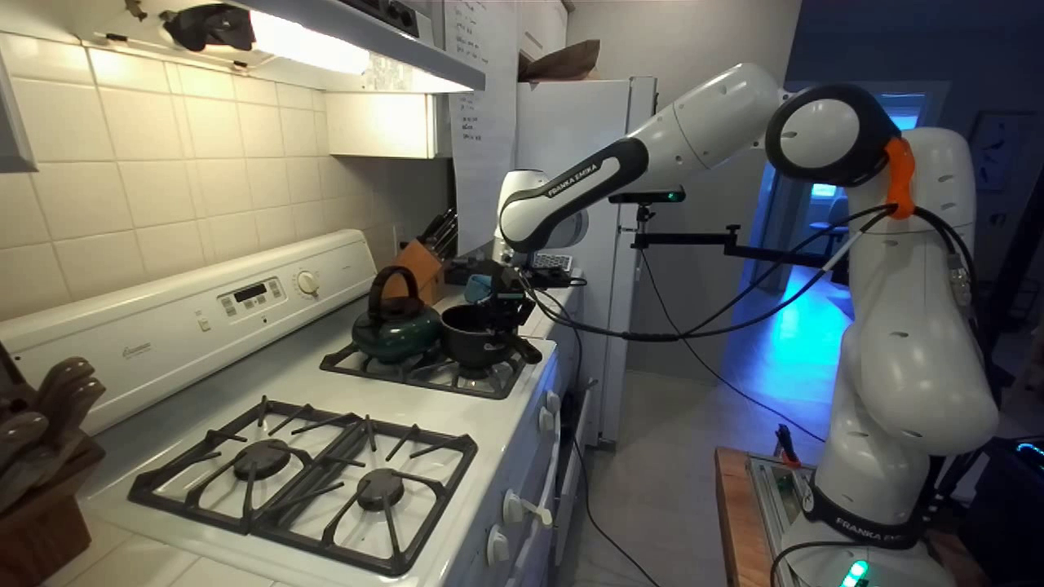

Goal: Put the pot on the stove

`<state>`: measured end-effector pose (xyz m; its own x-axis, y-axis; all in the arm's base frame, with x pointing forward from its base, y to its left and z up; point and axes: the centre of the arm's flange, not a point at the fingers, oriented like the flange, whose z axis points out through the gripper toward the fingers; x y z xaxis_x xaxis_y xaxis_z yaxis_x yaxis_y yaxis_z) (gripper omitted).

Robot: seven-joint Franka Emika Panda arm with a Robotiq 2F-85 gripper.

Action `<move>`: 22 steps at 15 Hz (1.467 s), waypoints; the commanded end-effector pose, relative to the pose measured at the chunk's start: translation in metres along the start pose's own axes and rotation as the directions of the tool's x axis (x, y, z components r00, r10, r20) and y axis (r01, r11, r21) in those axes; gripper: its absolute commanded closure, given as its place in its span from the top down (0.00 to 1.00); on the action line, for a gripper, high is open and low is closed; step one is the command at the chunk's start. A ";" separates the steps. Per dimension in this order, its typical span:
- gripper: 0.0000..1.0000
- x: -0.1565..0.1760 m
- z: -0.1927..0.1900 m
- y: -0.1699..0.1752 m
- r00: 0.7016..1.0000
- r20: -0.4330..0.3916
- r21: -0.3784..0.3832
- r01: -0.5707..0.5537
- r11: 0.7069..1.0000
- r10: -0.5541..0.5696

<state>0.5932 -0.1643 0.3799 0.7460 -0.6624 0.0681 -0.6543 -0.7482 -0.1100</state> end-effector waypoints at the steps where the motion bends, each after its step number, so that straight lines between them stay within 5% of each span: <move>1: 0.08 -0.009 -0.011 -0.009 1.000 -0.008 0.004 0.000 1.000 0.000; 2: 0.57 -0.009 -0.011 -0.009 1.000 -0.013 -0.001 -0.002 1.000 0.002; 9: 0.98 -0.015 -0.024 -0.017 0.999 -0.035 0.014 0.019 1.000 -0.019; 22: 1.00 -0.053 -0.113 0.016 0.962 -0.103 0.040 0.256 0.966 -0.251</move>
<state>0.5638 -0.1439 0.4718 0.8431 -0.5041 0.1872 -0.4866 -0.8634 -0.1333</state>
